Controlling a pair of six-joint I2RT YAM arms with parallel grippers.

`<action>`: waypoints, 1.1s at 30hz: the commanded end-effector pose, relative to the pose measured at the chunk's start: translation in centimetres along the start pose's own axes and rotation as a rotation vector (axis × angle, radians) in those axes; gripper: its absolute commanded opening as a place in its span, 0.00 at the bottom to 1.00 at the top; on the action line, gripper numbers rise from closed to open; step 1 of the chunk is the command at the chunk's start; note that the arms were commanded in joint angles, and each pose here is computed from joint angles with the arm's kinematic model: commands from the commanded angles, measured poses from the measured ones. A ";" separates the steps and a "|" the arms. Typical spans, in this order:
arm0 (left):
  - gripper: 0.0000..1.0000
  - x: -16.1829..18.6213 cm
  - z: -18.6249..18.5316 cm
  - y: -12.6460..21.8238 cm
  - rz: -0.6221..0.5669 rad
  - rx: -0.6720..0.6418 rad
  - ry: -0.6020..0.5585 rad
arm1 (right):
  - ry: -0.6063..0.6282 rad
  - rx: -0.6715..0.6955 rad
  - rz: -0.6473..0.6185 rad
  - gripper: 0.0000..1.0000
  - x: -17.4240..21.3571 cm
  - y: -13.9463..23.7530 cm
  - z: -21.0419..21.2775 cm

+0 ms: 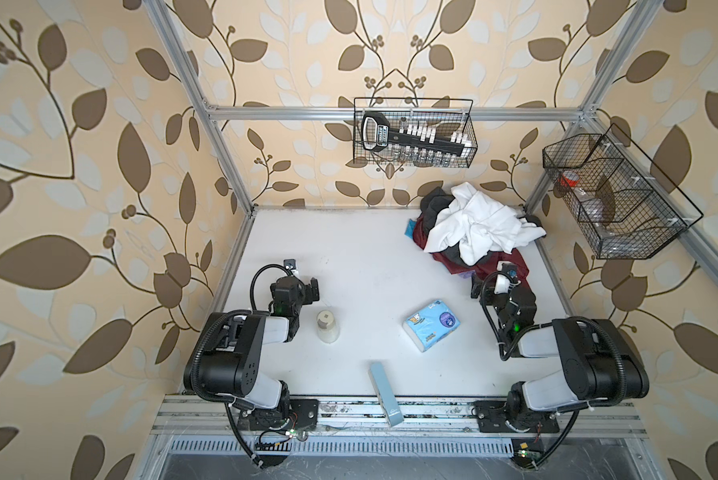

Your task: Pick out a specific cloth from the pile

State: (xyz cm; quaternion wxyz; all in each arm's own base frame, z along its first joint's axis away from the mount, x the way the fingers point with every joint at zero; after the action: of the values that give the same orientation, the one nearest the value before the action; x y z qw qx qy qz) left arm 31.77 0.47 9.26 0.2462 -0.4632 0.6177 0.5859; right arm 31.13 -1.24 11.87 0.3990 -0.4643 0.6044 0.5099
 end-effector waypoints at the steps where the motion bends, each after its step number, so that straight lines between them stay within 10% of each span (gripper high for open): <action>1: 0.99 -4.0 0.0 1.7 -0.080 -0.044 0.050 | -0.023 0.089 0.018 0.98 -2.7 -0.5 -1.2; 8: 0.99 -7.5 -2.1 6.1 -0.065 0.101 0.101 | -0.048 0.098 0.066 0.98 -6.4 0.8 -1.8; 17: 0.99 -9.0 -10.8 11.6 0.131 0.598 -0.022 | 0.001 -0.090 0.202 0.95 -11.9 1.4 0.5; 33: 0.99 -6.5 -15.4 14.2 0.282 0.927 -0.127 | 0.164 -0.325 0.530 0.48 -9.1 -3.6 9.3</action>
State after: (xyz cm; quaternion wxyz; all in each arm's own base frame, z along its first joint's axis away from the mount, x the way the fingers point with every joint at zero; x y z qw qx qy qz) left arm 26.56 -13.13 23.97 0.3565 -0.2070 0.8501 0.3276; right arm 36.68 9.07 18.66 0.1412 -0.4042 0.6339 0.6441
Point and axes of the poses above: each gripper's point midway between its finger pads, its own y axis back along the fingers, its own z axis along the line the jaws close on, x = y × z, the point moved 6 cm from there along y, back along the fingers, and after that the axes turned 11 degrees about y, right-handed, at the moved point
